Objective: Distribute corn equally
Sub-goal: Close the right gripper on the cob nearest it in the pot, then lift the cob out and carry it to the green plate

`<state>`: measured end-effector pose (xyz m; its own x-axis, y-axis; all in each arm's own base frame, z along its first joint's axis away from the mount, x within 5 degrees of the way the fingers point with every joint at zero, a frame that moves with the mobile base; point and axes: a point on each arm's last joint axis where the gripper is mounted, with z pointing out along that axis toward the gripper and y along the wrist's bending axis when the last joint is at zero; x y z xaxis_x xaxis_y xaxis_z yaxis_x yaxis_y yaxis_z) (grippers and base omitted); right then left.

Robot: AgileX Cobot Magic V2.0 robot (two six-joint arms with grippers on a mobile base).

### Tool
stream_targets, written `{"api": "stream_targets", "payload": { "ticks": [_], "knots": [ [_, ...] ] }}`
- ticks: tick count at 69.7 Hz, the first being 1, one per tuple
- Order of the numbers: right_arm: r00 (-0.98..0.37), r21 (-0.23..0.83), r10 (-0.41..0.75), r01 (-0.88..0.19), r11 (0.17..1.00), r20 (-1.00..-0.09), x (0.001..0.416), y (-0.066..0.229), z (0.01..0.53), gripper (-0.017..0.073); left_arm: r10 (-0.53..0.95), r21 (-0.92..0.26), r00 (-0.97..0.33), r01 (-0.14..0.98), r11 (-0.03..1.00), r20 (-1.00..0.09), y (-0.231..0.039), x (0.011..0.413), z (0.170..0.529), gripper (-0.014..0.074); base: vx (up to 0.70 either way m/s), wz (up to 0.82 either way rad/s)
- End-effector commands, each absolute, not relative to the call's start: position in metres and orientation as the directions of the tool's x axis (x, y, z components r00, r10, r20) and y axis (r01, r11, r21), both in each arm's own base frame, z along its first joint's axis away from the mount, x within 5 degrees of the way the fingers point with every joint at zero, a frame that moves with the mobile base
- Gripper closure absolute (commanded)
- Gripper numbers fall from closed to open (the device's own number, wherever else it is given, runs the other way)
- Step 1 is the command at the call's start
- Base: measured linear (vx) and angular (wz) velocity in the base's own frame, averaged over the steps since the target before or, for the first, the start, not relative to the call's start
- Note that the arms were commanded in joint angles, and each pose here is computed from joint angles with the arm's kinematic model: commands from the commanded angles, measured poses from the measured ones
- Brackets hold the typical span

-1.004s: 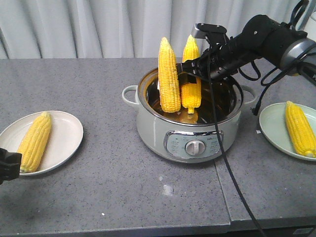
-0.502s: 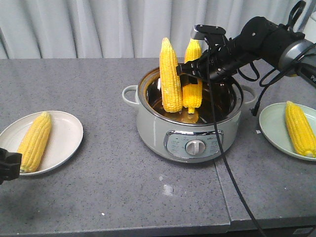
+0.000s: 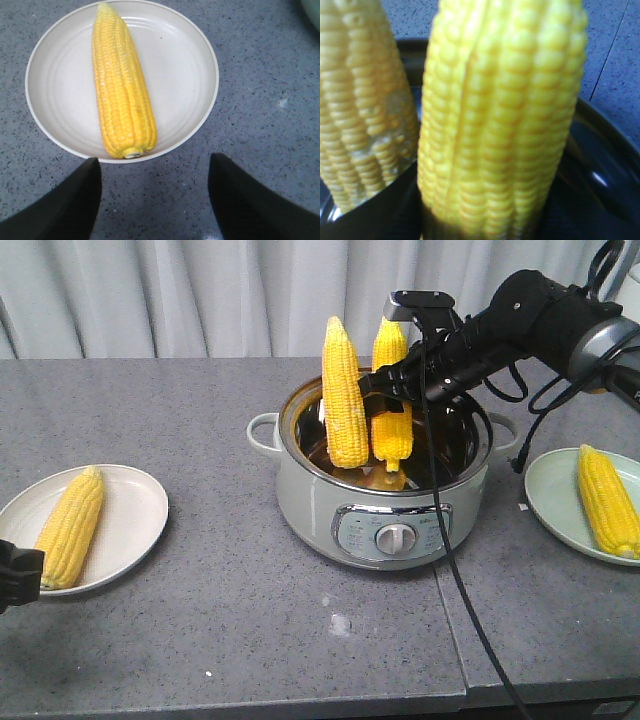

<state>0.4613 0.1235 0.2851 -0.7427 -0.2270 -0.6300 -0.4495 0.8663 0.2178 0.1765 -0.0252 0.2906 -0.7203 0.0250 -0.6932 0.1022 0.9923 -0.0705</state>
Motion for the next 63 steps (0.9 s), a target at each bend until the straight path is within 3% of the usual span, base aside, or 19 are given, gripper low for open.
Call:
{"api": "stream_targets", "payload": {
  "ticks": [1,27,50,63],
  "knots": [
    [-0.638,0.173,-0.198,-0.471,0.865,-0.744,0.449,0.118,0.339,0.0369,0.003,-0.086,-0.654,0.104,0.991,-0.756,-0.026,0.179,0.305,0.0121,0.00,0.00],
    [-0.605,0.110,-0.238,-0.480,0.870,-0.760,0.437,0.112,0.360,0.0365,0.003,-0.086,-0.654,0.104,0.991,-0.756,-0.026,0.179,0.305,0.0121,0.00,0.00],
    [-0.513,0.028,-0.257,-0.483,0.875,-0.819,0.400,0.102,0.416,0.0365,0.003,-0.086,-0.654,0.104,0.991,-0.756,-0.026,0.179,0.305,0.0121,0.00,0.00],
    [-0.537,-0.009,-0.269,-0.437,0.899,-0.799,0.384,0.092,0.430,0.0365,0.003,-0.086,-0.654,0.104,0.991,-0.756,-0.026,0.179,0.305,0.0121,0.00,0.00]
  ]
}}
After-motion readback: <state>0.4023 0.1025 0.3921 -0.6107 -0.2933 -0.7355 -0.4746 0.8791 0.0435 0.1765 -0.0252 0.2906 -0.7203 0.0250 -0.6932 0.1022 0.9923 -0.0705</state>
